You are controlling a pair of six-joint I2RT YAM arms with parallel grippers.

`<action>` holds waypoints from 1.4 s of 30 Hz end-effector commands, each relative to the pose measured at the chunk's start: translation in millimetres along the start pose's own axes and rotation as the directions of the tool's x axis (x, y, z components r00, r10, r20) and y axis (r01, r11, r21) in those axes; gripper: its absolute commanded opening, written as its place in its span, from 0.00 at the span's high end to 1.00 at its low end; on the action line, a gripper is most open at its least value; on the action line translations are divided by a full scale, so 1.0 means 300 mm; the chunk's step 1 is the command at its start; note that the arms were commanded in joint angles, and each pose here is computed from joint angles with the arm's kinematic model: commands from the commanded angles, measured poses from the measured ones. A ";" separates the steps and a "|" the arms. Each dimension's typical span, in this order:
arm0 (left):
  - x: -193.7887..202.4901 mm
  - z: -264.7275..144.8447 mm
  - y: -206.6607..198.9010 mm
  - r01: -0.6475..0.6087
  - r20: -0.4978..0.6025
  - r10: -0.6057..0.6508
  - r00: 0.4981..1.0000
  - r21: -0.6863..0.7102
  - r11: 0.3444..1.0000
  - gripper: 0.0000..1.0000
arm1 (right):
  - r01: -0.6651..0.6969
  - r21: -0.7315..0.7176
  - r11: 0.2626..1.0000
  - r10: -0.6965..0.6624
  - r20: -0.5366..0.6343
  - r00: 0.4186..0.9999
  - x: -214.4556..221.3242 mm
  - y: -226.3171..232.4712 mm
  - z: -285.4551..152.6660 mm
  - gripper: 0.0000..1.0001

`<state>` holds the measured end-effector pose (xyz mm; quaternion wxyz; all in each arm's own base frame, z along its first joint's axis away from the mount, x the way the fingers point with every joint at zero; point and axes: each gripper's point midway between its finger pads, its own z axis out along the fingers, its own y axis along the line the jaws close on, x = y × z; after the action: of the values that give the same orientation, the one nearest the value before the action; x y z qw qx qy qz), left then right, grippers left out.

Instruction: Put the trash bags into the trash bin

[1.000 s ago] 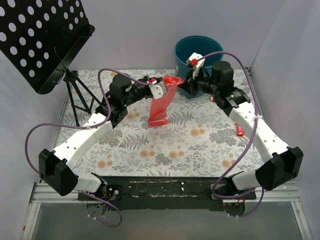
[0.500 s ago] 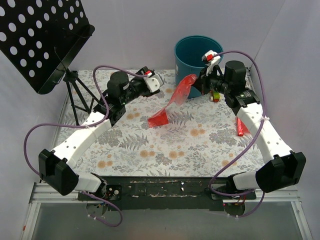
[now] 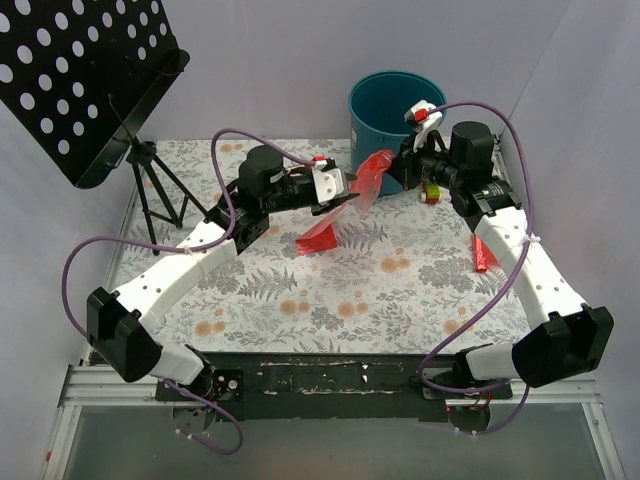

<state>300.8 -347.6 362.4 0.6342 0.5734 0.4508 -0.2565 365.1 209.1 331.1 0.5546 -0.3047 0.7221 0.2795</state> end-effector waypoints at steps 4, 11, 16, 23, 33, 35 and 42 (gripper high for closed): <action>-0.032 0.059 0.001 -0.097 0.039 0.095 0.995 0.051 0.994 0.62 | 0.012 0.005 1.000 -0.012 0.058 0.998 -0.067 0.016 -0.029 0.99; 0.052 0.123 0.054 -0.271 -0.019 0.272 0.962 0.035 0.962 0.62 | 0.012 -0.004 1.000 -0.012 0.058 0.998 -0.067 0.025 -0.035 0.99; 0.107 0.157 0.113 -0.359 -0.102 0.355 0.929 -0.020 0.933 0.64 | 0.014 -0.020 1.000 -0.013 0.052 0.999 -0.055 0.038 -0.042 0.99; 0.167 0.183 0.187 -0.449 -0.201 0.424 0.883 -0.094 0.889 0.87 | 0.016 -0.025 1.000 -0.015 0.040 0.999 -0.037 0.042 -0.044 0.99; 0.131 0.057 0.348 -0.260 -0.251 0.181 0.951 -0.334 0.906 1.00 | -0.062 0.176 0.982 0.061 0.010 0.998 0.024 -0.146 -0.086 0.99; 0.129 0.009 0.386 -0.159 -0.234 0.070 0.970 -0.389 0.908 1.00 | -0.082 0.218 0.973 0.083 0.007 0.997 0.043 -0.194 -0.105 0.99; 0.182 -0.112 0.416 0.167 -0.164 -0.285 0.944 -0.508 0.845 1.00 | -0.069 0.238 0.969 0.072 -0.004 0.997 0.066 -0.213 -0.122 0.99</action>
<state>433.5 -306.9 344.7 0.6595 0.4615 0.5866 -0.0902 387.6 141.6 303.5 0.5514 -0.2114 0.7759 0.2218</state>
